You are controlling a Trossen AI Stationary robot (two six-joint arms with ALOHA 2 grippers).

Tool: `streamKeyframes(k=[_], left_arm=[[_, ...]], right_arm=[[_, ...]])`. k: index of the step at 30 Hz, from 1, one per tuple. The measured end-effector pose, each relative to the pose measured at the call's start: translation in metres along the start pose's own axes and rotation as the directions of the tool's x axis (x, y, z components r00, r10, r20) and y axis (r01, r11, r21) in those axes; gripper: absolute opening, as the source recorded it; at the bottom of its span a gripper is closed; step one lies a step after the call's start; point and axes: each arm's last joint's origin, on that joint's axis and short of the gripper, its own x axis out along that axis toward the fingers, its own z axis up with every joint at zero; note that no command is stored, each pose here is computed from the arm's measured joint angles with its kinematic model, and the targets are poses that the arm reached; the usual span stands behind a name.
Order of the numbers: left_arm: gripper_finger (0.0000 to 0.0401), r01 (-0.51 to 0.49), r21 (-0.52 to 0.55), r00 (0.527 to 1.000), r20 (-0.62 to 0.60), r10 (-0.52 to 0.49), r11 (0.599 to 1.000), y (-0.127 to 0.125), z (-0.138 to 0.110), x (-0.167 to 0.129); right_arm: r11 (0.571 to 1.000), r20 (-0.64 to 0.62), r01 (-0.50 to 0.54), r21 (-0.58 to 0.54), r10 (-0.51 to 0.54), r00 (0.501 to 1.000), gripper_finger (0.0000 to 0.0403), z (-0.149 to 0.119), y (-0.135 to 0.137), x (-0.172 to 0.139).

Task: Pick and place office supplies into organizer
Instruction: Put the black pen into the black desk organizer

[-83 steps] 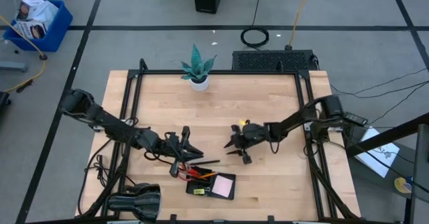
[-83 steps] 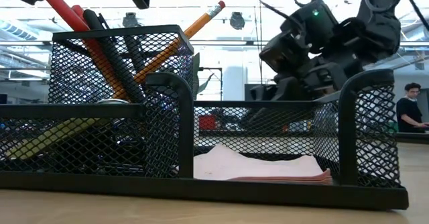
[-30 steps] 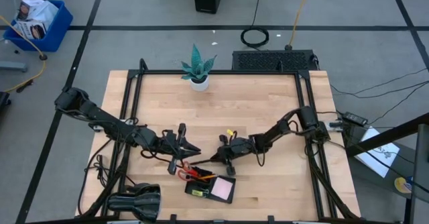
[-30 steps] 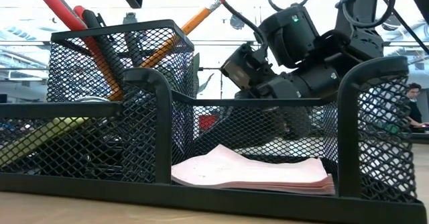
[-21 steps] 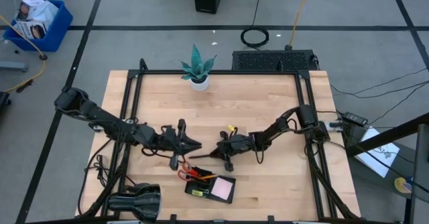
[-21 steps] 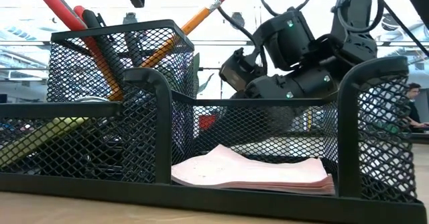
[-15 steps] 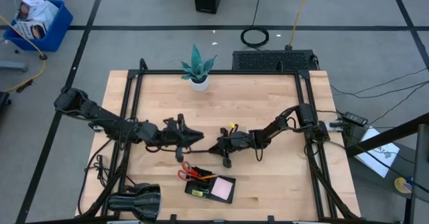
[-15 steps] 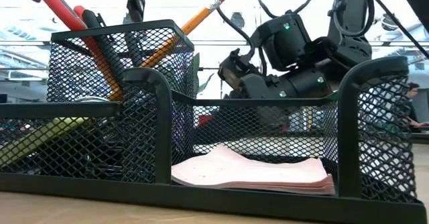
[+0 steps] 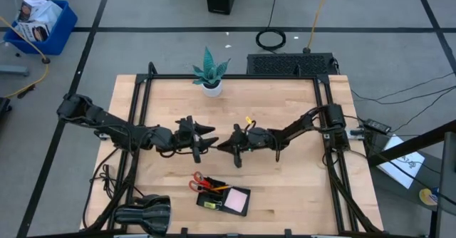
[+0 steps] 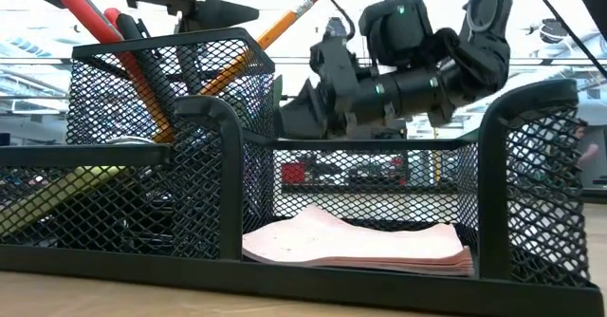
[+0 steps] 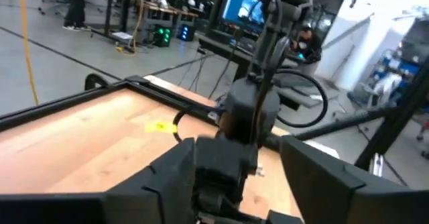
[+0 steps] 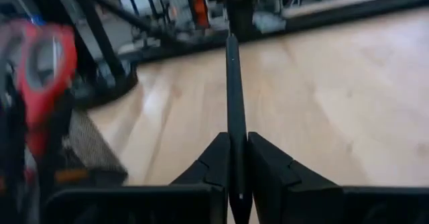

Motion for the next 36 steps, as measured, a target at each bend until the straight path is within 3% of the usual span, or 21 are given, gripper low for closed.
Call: streamKeyframes(k=[7, 11, 22, 36], left_arm=[[0.0280, -0.029, 0.007, 0.998, 0.049, 0.029, 1.000, 0.002, 0.023, -0.017], [0.0295, 0.014, 0.037, 1.000, 0.017, -0.015, 0.999, 0.004, 0.035, -0.034], [0.0275, 0.017, 0.048, 0.999, -0.053, -0.015, 0.999, 0.000, 0.029, -0.040], [0.0248, 0.009, 0.052, 0.997, -0.072, -0.005, 0.999, -0.004, 0.009, -0.022]], right_arm=[[1.000, 0.055, 0.002, -0.015, -0.001, 0.998, 0.0034, 0.022, 0.001, -0.018], [1.000, 0.065, 0.005, -0.024, -0.004, 0.998, 0.0028, 0.024, 0.001, -0.035], [0.998, 0.240, -0.040, -0.042, 0.049, 0.970, 0.0030, 0.051, 0.011, -0.066], [0.998, 0.285, -0.052, -0.042, 0.062, 0.956, 0.0029, 0.055, 0.013, -0.068]])
